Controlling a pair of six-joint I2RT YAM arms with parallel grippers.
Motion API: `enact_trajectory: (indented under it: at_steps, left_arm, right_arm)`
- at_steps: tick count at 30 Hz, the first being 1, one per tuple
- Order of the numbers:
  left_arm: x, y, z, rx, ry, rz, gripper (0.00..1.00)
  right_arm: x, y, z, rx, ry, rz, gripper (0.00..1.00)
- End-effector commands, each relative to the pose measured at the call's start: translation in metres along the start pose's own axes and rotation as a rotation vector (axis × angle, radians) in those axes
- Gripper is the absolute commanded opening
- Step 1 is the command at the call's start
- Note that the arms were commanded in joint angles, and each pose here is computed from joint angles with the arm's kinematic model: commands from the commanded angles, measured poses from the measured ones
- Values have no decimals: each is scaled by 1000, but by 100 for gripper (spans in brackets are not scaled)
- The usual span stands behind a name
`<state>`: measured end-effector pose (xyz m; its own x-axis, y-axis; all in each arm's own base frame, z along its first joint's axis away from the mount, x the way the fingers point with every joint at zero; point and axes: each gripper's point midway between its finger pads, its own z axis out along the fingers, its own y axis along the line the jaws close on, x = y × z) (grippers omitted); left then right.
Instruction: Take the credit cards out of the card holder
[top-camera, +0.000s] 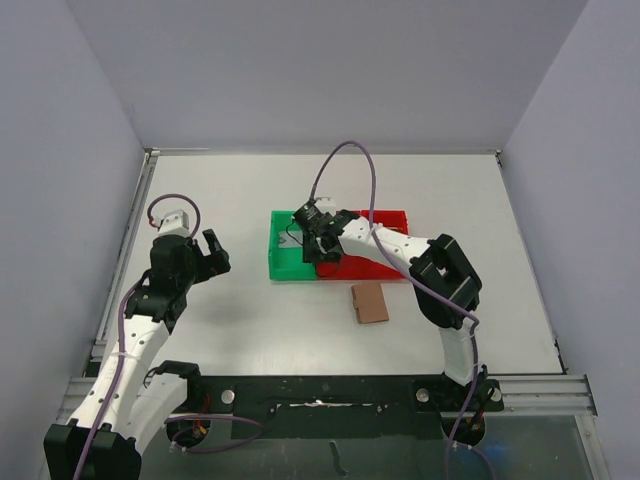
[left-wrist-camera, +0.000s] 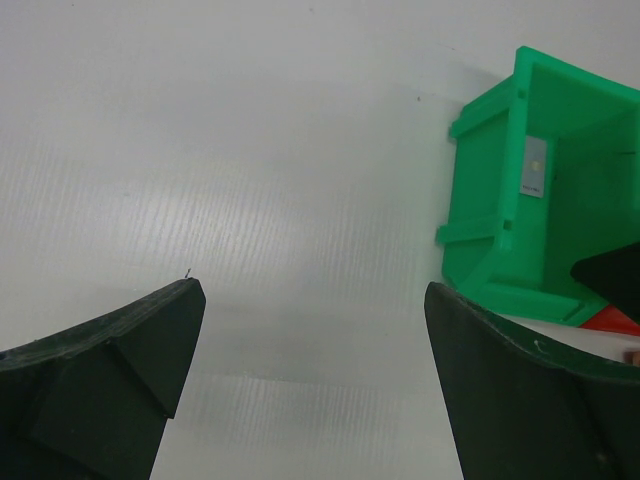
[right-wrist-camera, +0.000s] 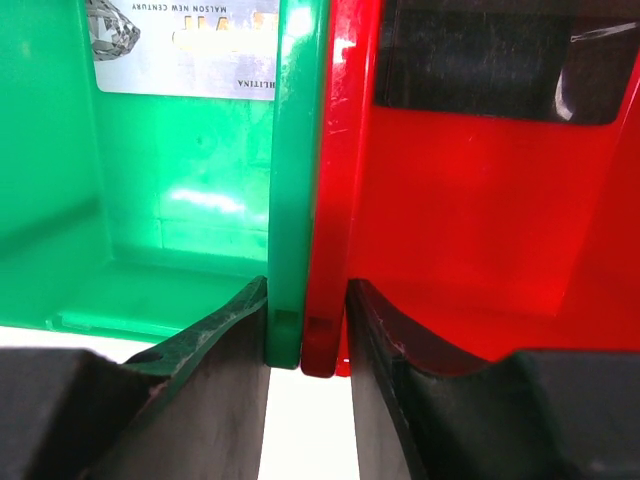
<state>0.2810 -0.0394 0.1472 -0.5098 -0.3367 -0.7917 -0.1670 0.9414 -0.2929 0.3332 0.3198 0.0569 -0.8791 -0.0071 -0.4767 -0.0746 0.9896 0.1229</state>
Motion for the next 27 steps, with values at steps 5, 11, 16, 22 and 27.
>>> enact_trajectory:
  at_steps: [5,11,16,22,27]
  left_arm:
    - [-29,-14,-7,44,-94,4,93]
    - [-30,-15,-8,46,-98,5,93]
    - [-30,-15,-8,45,-99,5,93]
    - [-31,-16,-8,53,-99,7,93]
    - [-31,-17,-8,54,-98,9,93]
  right_arm:
    - [-5,20,-26,-71,-21,47,33]
    - [-12,25,-33,-85,-31,6,37]
    - [-42,33,-60,-108,-107,-30,48]
    - [-59,17,-103,-96,-193,-12,57]
    - [-41,-15,-132,-94,-233,69,64]
